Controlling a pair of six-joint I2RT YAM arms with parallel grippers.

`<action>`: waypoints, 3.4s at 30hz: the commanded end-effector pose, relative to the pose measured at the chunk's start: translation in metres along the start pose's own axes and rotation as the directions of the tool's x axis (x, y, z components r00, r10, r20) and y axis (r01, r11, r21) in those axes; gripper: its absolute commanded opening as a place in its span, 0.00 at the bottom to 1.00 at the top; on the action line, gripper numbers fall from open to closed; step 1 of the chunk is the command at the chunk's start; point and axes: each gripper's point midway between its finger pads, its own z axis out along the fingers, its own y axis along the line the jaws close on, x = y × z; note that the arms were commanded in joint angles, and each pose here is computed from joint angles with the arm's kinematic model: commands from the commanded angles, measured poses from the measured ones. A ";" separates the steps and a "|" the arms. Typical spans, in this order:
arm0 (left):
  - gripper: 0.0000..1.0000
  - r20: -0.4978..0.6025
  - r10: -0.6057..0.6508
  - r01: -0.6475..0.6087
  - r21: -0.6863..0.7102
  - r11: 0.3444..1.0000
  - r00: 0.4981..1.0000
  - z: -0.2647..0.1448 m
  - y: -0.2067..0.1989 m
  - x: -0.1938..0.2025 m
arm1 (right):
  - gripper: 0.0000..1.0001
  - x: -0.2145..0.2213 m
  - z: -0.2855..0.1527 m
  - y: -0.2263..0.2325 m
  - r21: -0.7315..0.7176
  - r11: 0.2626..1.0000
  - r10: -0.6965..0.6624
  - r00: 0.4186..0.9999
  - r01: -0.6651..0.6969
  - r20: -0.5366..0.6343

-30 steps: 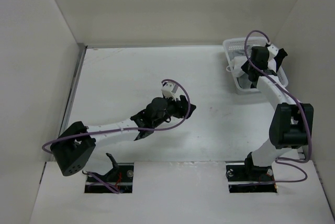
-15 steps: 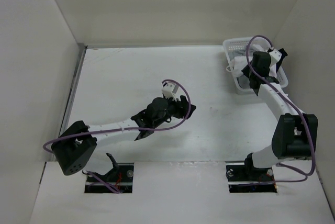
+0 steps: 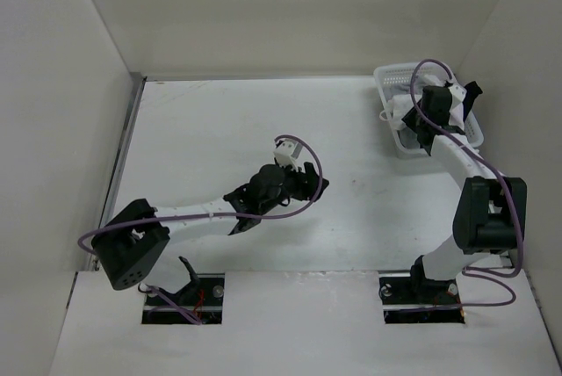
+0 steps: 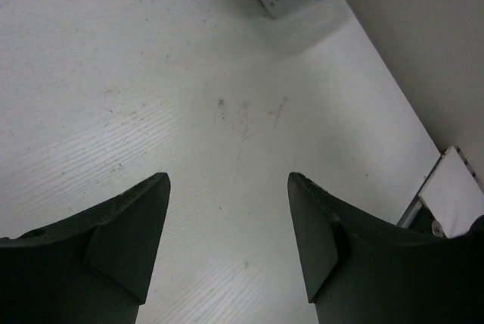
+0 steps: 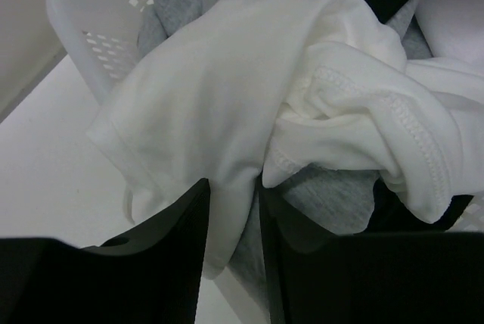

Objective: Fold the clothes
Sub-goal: Grab the tank top from the pile, then move the tank top to the center of the board, then flatten the tank top out

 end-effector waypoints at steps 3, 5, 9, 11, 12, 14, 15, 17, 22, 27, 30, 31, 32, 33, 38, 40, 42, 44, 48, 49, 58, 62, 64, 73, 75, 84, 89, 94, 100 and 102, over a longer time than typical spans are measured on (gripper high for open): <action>0.63 0.054 -0.007 0.004 0.054 0.999 0.999 0.007 -0.020 -0.020 | 0.32 -0.032 -0.006 0.022 -0.057 0.998 0.003 0.995 0.003 0.102; 0.63 0.054 -0.007 0.004 0.054 0.999 0.999 0.008 -0.020 -0.020 | 0.25 -0.030 -0.003 0.022 -0.056 0.998 -0.001 0.996 0.007 0.094; 0.63 0.056 -0.004 0.001 0.054 0.999 0.998 0.008 -0.021 -0.021 | 0.15 -0.029 0.000 0.023 -0.058 0.998 -0.004 0.996 0.009 0.089; 0.63 0.057 -0.004 0.001 0.055 0.999 0.998 0.008 -0.021 -0.021 | 0.09 -0.030 0.001 0.024 -0.056 0.998 -0.002 0.996 0.007 0.090; 0.62 0.059 -0.004 0.001 0.054 0.999 0.998 0.008 -0.021 -0.022 | 0.07 -0.031 -0.001 0.025 -0.061 0.998 0.000 0.996 0.006 0.094; 0.62 0.066 -0.002 -0.001 0.053 0.999 0.998 0.007 -0.022 -0.024 | 0.04 -0.043 -0.011 0.025 -0.063 0.998 0.011 0.991 -0.003 0.134; 0.62 0.072 -0.003 -0.001 0.051 0.999 0.997 0.006 -0.022 -0.026 | 0.03 -0.049 -0.020 0.030 -0.079 0.997 0.017 0.987 -0.004 0.160; 0.62 0.087 -0.004 -0.001 0.048 0.999 0.996 0.004 -0.022 -0.032 | 0.03 -0.065 -0.043 0.039 -0.107 0.994 0.019 0.975 0.005 0.220; 0.62 0.146 -0.011 0.007 0.029 1.000 0.989 -0.004 -0.024 -0.055 | 0.02 -0.100 -0.119 0.069 -0.204 0.978 0.036 0.935 0.039 0.352; 0.62 0.248 -0.041 0.054 -0.046 0.997 0.968 -0.021 -0.013 -0.085 | 0.02 -0.114 -0.220 0.115 -0.424 0.902 0.102 0.912 0.083 0.397; 0.62 0.314 -0.048 0.097 -0.141 0.985 0.948 -0.035 0.005 -0.101 | 0.02 -0.104 -0.294 0.157 -0.621 0.774 0.139 0.925 0.120 0.352; 0.62 0.342 -0.051 0.117 -0.176 0.977 0.938 -0.042 0.013 -0.107 | 0.02 -0.100 -0.320 0.168 -0.681 0.722 0.154 0.930 0.124 0.333; 0.62 0.367 -0.054 0.138 -0.204 0.969 0.929 -0.048 0.021 -0.112 | 0.02 -0.097 -0.343 0.178 -0.731 0.671 0.166 0.935 0.125 0.312; 0.62 0.390 -0.060 0.159 -0.227 0.961 0.919 -0.055 0.028 -0.118 | 0.02 -0.095 -0.366 0.185 -0.774 0.621 0.176 0.940 0.125 0.294; 0.62 0.492 -0.079 0.243 -0.281 0.928 0.867 -0.094 0.060 -0.145 | 0.03 -0.086 -0.436 0.209 -0.896 0.436 0.219 0.956 0.083 0.195; 0.62 0.520 -0.078 0.266 -0.296 0.917 0.851 -0.107 0.071 -0.155 | 0.04 -0.076 -0.437 0.219 -0.906 0.417 0.209 0.962 0.077 0.178; 0.62 0.542 -0.073 0.285 -0.319 0.904 0.837 -0.119 0.084 -0.161 | 0.05 -0.052 -0.412 0.231 -0.889 0.453 0.169 0.973 0.063 0.155; 0.62 0.554 -0.071 0.306 -0.344 0.888 0.829 -0.129 0.099 -0.164 | 0.06 -0.017 -0.367 0.242 -0.855 0.516 0.101 0.988 0.049 0.117; 0.62 0.550 -0.091 0.354 -0.394 0.848 0.830 -0.139 0.132 -0.160 | 0.06 0.084 -0.258 0.258 -0.775 0.632 -0.066 0.997 0.004 -0.049; 0.62 0.542 -0.104 0.368 -0.405 0.837 0.834 -0.139 0.140 -0.157 | 0.05 0.107 -0.231 0.262 -0.756 0.654 -0.101 0.990 -0.006 -0.095; 0.59 0.287 -0.148 0.294 -0.571 0.767 0.946 -0.099 0.185 -0.079 | 0.52 0.139 -0.143 0.270 -0.676 0.724 -0.254 0.964 0.137 -0.077; 0.36 0.186 -0.137 0.223 -0.604 0.765 0.973 -0.093 0.187 -0.044 | 0.13 0.190 -0.181 0.234 -0.679 0.692 -0.398 0.915 0.247 -0.072; 0.29 0.124 -0.123 0.173 -0.590 0.789 0.985 -0.085 0.178 -0.030 | 0.04 0.227 -0.205 0.207 -0.692 0.669 -0.466 0.878 0.271 -0.107; 0.54 -0.041 -0.205 0.141 -0.592 0.793 0.978 -0.088 0.159 0.020 | 0.38 0.298 -0.322 0.153 -0.819 0.518 -0.585 0.801 0.246 -0.129; 0.52 -0.050 -0.237 0.161 -0.596 0.786 0.970 -0.089 0.162 0.027 | 0.38 0.299 -0.325 0.147 -0.814 0.519 -0.584 0.804 0.261 -0.115; 0.43 -0.026 -0.286 0.225 -0.553 0.803 0.958 -0.074 0.160 0.029 | 0.43 0.301 -0.311 0.131 -0.786 0.562 -0.571 0.808 0.258 -0.143; 0.32 -0.034 -0.296 0.234 -0.528 0.816 0.955 -0.063 0.156 0.032 | 0.58 0.324 -0.296 0.121 -0.746 0.625 -0.570 0.788 0.232 -0.233; 0.10 -0.014 -0.282 0.239 -0.493 0.837 0.959 -0.062 0.146 0.024 | 0.60 0.345 -0.287 0.130 -0.724 0.658 -0.562 0.777 0.210 -0.285; 0.00 0.013 -0.269 0.244 -0.464 0.851 0.963 -0.068 0.137 0.009 | 0.50 0.357 -0.296 0.143 -0.733 0.668 -0.528 0.779 0.133 -0.339; 0.00 0.049 -0.269 0.262 -0.441 0.858 0.962 -0.073 0.130 -0.006 | 0.49 0.366 -0.308 0.139 -0.744 0.657 -0.544 0.760 0.122 -0.356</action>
